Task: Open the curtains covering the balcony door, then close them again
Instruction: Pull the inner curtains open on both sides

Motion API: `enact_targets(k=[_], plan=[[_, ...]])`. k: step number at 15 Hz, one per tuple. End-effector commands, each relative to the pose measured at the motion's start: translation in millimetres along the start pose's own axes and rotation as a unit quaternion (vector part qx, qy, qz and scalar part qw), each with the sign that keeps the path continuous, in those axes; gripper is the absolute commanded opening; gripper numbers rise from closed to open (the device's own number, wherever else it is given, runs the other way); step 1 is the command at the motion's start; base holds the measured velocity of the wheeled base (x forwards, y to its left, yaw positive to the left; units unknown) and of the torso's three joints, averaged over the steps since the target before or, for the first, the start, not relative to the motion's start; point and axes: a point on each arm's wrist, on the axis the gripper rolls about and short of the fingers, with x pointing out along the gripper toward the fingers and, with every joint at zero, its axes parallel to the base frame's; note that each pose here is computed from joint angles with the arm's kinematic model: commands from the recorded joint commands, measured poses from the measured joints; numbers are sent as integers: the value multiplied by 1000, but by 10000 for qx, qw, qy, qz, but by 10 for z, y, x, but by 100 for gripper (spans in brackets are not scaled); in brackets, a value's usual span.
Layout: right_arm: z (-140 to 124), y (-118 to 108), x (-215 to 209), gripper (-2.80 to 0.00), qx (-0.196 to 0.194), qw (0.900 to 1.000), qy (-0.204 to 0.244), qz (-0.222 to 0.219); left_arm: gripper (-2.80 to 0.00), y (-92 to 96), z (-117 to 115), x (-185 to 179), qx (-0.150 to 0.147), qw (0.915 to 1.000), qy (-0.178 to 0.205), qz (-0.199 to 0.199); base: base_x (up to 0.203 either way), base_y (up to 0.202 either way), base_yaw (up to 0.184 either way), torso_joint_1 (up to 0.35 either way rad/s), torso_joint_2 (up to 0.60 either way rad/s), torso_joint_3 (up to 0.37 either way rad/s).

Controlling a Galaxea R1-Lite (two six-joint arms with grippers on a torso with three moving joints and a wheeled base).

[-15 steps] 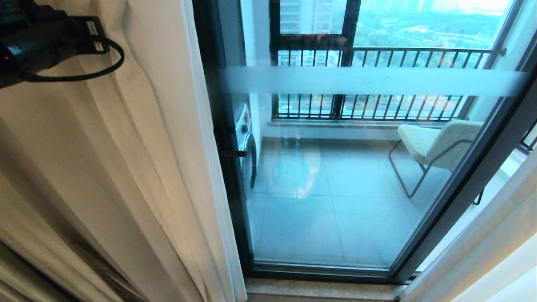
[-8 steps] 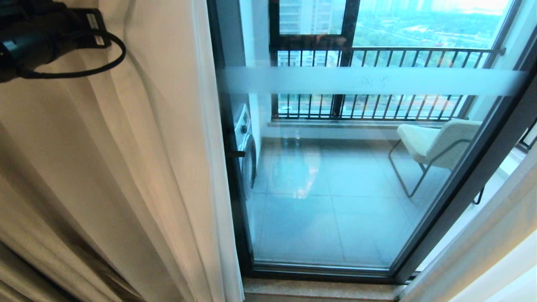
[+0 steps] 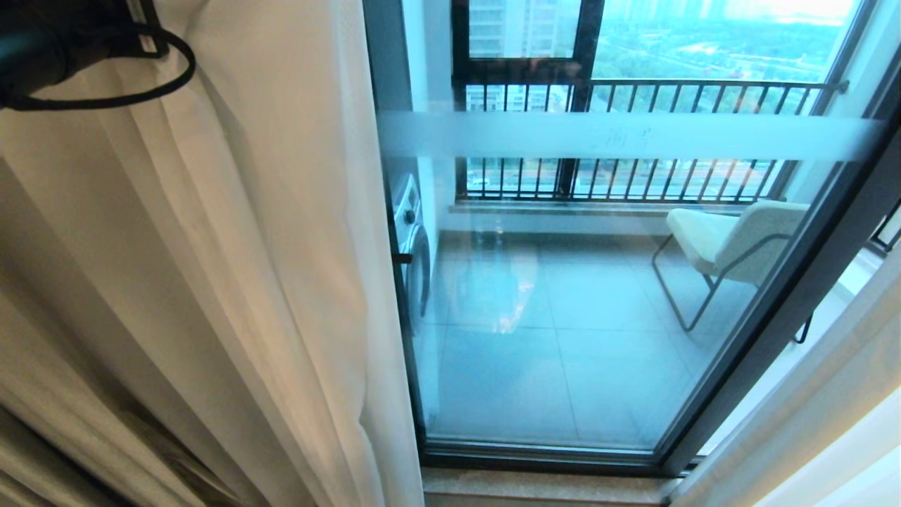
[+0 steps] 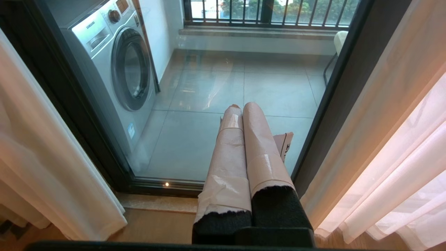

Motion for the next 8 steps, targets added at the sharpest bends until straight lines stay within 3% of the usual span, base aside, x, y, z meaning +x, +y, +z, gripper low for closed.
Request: enact_targets(k=[1,8], plan=[[1,0,1,-280,-2,10000,4,3,-280,52,115,36,-12,9996,-220,156,0,0,0,0,0,0],[1,0,1,-280,-2,10000,4,3,-280,508,312,160,233,9921,-611,1072,0,0,0,0,0,0]])
